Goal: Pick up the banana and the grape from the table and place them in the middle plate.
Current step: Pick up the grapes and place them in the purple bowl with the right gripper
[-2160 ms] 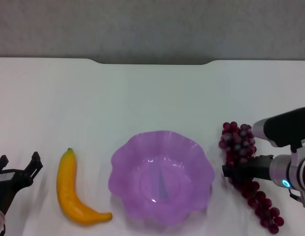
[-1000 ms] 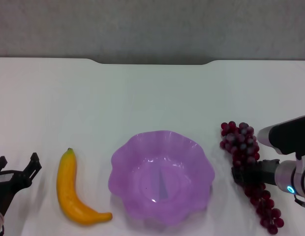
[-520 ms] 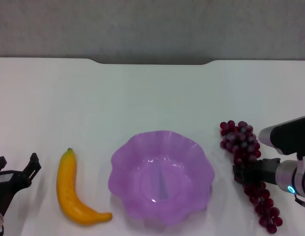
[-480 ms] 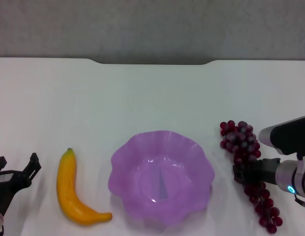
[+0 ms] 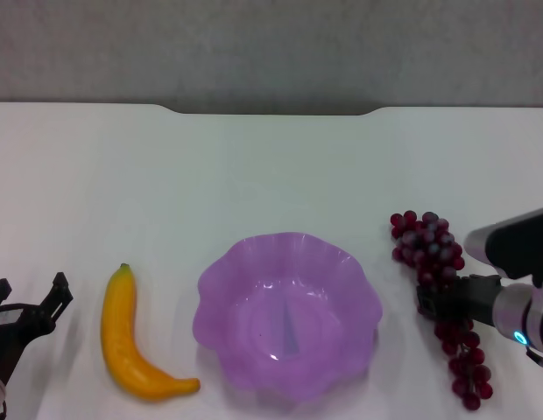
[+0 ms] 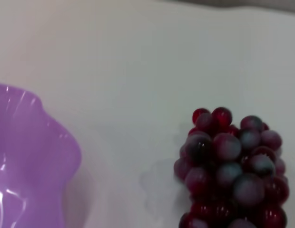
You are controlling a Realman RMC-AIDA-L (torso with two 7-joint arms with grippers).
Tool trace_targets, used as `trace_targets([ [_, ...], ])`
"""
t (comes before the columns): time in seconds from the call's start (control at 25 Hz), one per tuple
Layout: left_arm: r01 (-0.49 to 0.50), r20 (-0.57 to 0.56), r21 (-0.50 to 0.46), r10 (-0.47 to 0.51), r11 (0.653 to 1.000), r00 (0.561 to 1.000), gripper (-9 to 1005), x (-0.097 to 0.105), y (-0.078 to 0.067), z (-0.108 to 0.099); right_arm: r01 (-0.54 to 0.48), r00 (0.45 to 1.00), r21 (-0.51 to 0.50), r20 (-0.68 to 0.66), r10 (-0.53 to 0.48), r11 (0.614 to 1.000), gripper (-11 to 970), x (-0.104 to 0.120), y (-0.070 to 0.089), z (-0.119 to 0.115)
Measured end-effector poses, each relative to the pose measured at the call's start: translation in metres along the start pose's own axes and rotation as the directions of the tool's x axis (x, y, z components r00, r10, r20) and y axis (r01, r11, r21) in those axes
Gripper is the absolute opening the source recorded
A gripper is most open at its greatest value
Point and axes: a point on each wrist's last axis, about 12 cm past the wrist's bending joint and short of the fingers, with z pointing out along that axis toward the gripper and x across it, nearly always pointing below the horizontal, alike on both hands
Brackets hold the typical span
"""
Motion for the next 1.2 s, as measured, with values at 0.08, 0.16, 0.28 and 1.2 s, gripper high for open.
trace_targets([
  [0.08, 0.0, 0.0, 0.0, 0.0, 1.0, 1.0, 890, 0.0, 0.0, 0.0, 0.003, 1.0, 0.01, 0.022, -0.003, 1.0, 518, 0.003, -0.002, -0.002],
  [0.16, 0.0, 0.0, 0.0, 0.0, 1.0, 1.0, 890, 0.0, 0.0, 0.0, 0.005, 1.0, 0.012, 0.025, -0.006, 1.0, 516, 0.005, -0.002, -0.002],
  [0.28, -0.002, 0.001, 0.0, 0.002, 1.0, 1.0, 891, 0.0, 0.0, 0.0, 0.007, 1.0, 0.015, 0.027, -0.008, 1.0, 513, 0.005, -0.003, -0.002],
  [1.2, -0.005, -0.001, -0.003, 0.005, 1.0, 1.0, 891, 0.0, 0.001, -0.001, 0.057, 0.983, 0.057, 0.17, -0.066, 0.997, 502, 0.012, 0.0, -0.008],
])
